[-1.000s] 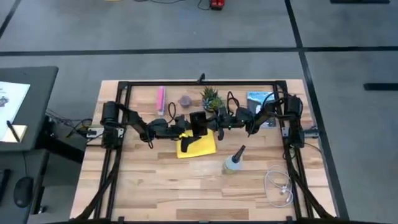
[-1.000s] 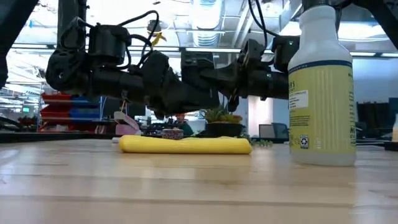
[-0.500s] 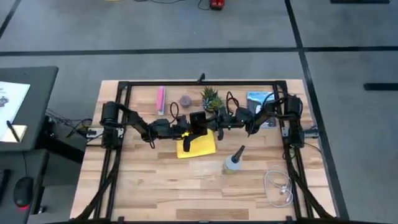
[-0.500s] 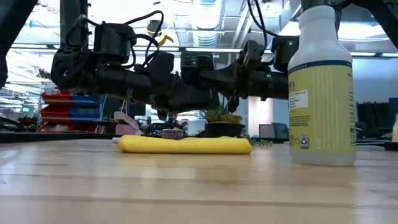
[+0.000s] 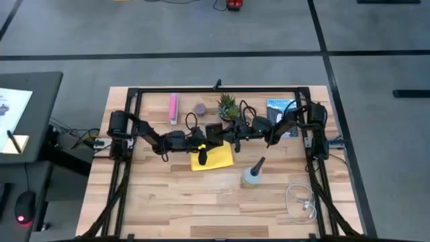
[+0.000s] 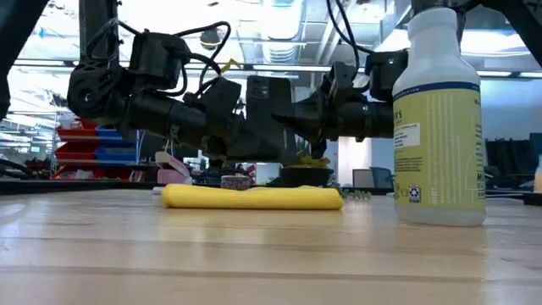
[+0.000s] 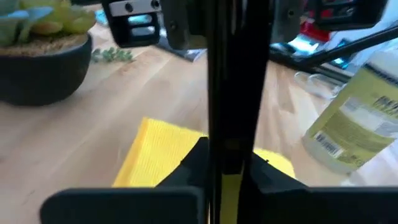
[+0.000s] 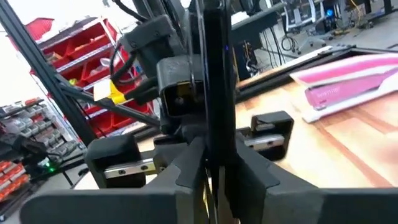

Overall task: Apply microfiber cloth
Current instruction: Spray the back of the cellphone with the spray bottle

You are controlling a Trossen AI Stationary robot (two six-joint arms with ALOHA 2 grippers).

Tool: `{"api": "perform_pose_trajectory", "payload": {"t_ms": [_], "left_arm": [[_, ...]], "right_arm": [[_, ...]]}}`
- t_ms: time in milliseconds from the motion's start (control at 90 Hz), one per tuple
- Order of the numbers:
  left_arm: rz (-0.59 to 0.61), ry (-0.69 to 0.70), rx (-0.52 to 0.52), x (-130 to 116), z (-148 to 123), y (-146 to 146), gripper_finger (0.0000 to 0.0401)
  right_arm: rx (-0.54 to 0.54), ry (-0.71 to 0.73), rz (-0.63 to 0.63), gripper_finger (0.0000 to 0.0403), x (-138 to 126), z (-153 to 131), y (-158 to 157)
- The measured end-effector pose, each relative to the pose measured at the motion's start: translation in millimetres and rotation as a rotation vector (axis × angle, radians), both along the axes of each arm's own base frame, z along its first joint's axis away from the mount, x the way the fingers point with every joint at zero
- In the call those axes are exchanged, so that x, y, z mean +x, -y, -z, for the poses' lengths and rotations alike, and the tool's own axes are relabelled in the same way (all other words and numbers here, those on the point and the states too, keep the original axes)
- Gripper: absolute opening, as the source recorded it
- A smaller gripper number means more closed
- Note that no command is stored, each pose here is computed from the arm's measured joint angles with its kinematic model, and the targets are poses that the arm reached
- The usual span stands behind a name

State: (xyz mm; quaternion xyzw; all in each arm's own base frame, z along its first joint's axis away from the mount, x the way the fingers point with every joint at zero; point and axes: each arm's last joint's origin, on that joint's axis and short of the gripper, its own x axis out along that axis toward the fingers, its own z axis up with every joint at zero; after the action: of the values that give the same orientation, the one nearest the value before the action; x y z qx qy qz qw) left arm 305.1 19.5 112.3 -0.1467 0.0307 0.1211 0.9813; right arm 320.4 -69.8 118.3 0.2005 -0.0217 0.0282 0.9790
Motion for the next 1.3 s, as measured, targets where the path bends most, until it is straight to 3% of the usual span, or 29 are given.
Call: {"api": "perform_pose_trajectory", "payload": {"t_ms": [256, 489, 822, 1044, 1178, 1300], "left_arm": [[-0.083, -0.042, 0.017, -1.3, 1.5, 9.1, 0.0009], [-0.124, -0.071, 0.049, -2.5, 3.5, 20.5, 0.0009], [-0.171, -0.087, 0.075, -3.4, 4.3, 25.3, 0.0009], [-0.171, -0.089, 0.074, -3.5, 4.6, 25.3, 0.0009], [-0.170, -0.093, 0.070, -3.6, 5.1, 25.5, 0.0009], [-0.170, -0.094, 0.070, -3.6, 5.2, 25.5, 0.0009]], "right_arm": [[0.009, -0.058, 0.035, 0.0136, -3.0, 5.5, 12.5], [-0.104, -0.045, 0.070, 0.0192, -28.5, -20.1, 13.5], [-0.272, -0.034, 0.215, 0.0174, -107.8, -76.2, -12.3], [-0.497, -0.064, 0.264, 0.0150, -150.1, -105.5, -57.8], [-0.526, -0.084, 0.318, 0.0132, -176.5, -118.8, -79.7], [-0.549, -0.064, 0.273, 0.0120, -196.3, -124.2, -91.9]]}}
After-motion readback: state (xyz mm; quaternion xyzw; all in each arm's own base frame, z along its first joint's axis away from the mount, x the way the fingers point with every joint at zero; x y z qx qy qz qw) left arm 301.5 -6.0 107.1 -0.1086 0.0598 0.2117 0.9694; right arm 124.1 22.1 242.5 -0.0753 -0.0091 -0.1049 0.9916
